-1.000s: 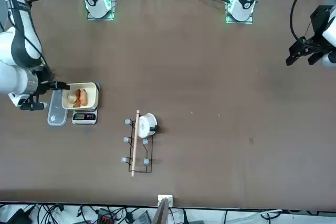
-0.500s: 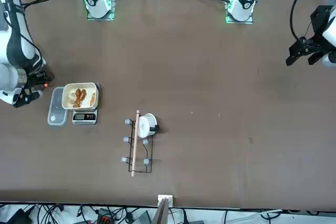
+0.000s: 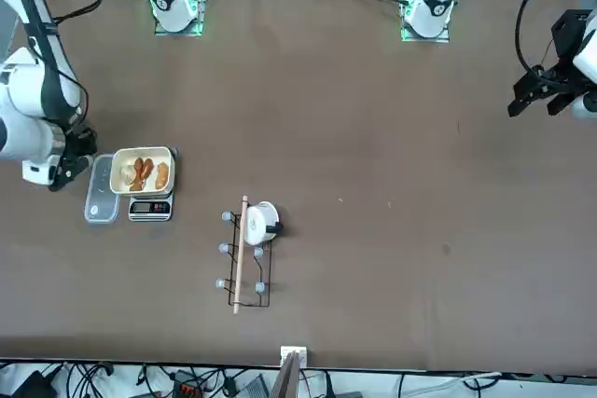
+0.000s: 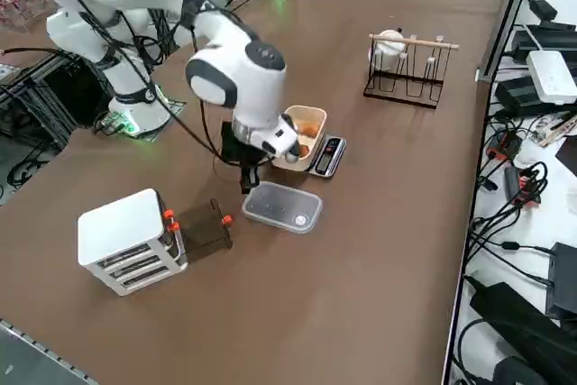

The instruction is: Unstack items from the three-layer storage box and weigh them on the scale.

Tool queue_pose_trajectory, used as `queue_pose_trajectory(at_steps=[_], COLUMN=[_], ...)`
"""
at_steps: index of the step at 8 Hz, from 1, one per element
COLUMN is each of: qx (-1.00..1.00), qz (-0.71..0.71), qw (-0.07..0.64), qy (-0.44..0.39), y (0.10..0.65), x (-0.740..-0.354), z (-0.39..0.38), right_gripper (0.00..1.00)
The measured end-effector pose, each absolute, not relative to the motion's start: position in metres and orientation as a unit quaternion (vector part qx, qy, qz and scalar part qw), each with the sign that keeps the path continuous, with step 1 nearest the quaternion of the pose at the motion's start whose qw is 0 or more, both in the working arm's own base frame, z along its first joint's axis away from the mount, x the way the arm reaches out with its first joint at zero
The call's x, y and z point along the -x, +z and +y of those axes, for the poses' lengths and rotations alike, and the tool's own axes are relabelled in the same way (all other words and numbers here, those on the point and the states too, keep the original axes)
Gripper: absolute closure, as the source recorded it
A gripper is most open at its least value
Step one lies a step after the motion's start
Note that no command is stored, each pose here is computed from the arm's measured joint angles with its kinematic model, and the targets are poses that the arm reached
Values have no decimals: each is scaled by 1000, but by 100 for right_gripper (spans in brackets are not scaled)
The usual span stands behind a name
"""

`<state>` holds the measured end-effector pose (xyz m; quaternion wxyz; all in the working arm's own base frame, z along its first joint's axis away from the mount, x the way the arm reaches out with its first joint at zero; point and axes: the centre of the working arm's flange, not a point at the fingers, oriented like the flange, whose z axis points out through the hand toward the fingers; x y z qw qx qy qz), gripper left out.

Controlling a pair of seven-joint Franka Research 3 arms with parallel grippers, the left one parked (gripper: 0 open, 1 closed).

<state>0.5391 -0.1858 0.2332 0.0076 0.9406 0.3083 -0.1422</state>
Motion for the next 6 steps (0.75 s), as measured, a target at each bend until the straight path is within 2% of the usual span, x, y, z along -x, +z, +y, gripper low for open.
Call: queue_pose_trajectory(at_steps=[6], qx=[-935], qz=[326], qw=[7], qy=[-142], y=[197], x=[-504], z=[-247], right_gripper=[99])
